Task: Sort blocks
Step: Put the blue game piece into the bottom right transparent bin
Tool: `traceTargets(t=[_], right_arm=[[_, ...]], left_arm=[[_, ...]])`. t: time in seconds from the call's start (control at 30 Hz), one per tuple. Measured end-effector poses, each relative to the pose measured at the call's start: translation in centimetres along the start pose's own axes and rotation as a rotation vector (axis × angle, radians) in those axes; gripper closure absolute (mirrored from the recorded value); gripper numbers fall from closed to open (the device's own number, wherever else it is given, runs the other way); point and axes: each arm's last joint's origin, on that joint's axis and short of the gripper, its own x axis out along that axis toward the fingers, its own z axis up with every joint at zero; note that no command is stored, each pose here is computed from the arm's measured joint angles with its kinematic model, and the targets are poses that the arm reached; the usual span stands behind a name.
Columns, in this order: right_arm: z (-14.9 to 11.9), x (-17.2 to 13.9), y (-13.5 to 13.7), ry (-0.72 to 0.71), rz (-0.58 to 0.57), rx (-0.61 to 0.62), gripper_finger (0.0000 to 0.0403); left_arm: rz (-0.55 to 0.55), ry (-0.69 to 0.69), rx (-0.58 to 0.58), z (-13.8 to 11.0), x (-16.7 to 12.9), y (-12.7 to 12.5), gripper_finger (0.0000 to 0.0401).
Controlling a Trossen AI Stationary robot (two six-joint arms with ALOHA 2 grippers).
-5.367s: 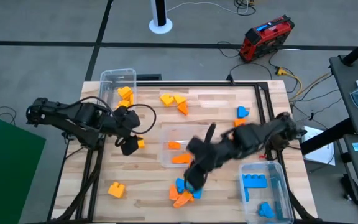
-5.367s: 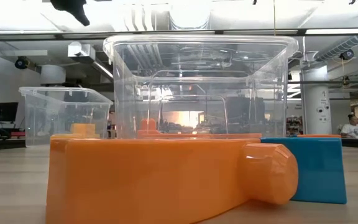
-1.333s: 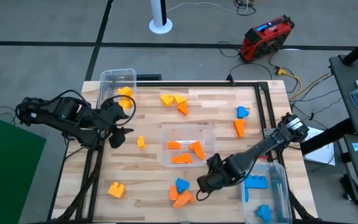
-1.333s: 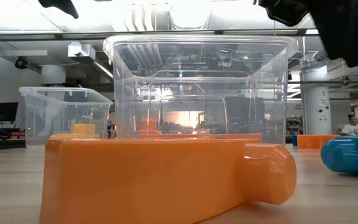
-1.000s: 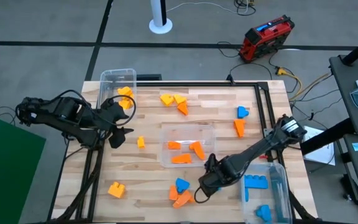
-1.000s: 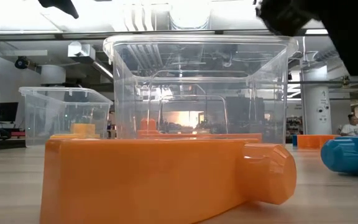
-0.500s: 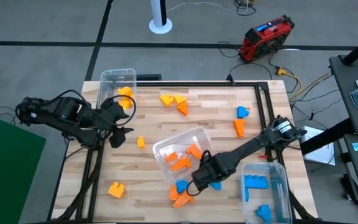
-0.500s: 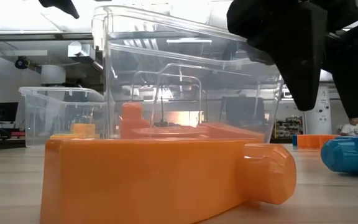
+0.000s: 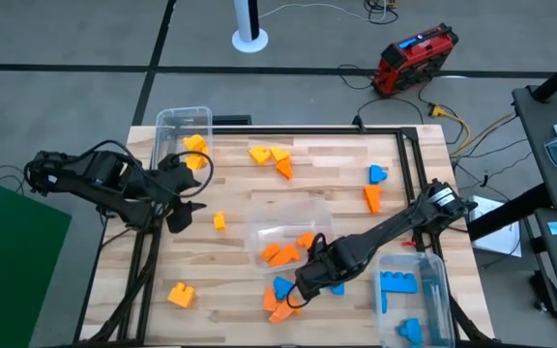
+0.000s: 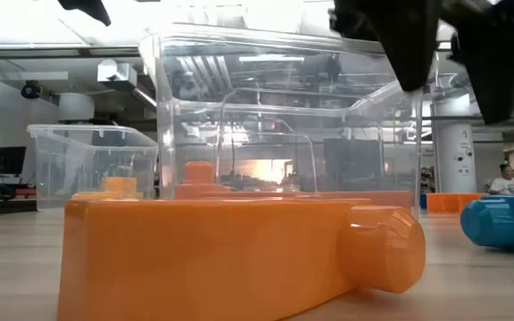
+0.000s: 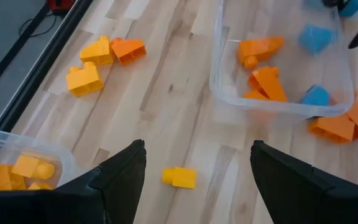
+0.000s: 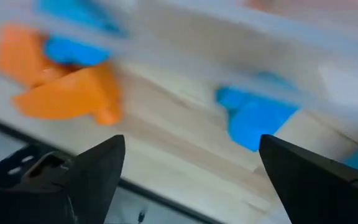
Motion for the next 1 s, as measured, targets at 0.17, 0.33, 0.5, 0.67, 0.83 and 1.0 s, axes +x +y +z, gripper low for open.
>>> traceTargets(t=[0.17, 0.33, 0.5, 0.67, 0.83, 1.0], right_arm=[[-0.3, -2.5, 1.6, -0.061, 0.106, -0.062, 0.0039], [0.2, -4.4, 3.2, -0.252, 0.200, -0.094, 0.0088], [1.9, -3.8, 4.5, -0.334, 0.216, -0.112, 0.0202], [3.2, -2.9, 5.5, -0.346, 0.187, -0.154, 0.0306], [4.4, -3.0, 6.2, -0.370, 0.192, -0.163, 0.0377], [5.8, -3.0, 6.2, -0.401, 0.181, -0.155, 0.0390]], left_arm=[[0.005, 0.010, 0.012, -0.1, 0.0, 0.1, 0.0138], [0.005, 0.010, -0.001, -0.1, 0.0, 0.1, 0.0138], [0.004, 0.008, -0.003, -0.1, 0.0, 0.0, 0.0138], [0.004, 0.008, -0.007, -0.1, 0.0, 0.0, 0.0138], [0.004, 0.007, -0.012, -0.1, 0.0, 0.0, 0.0138], [0.004, 0.006, -0.012, -0.1, 0.0, 0.0, 0.0138]])
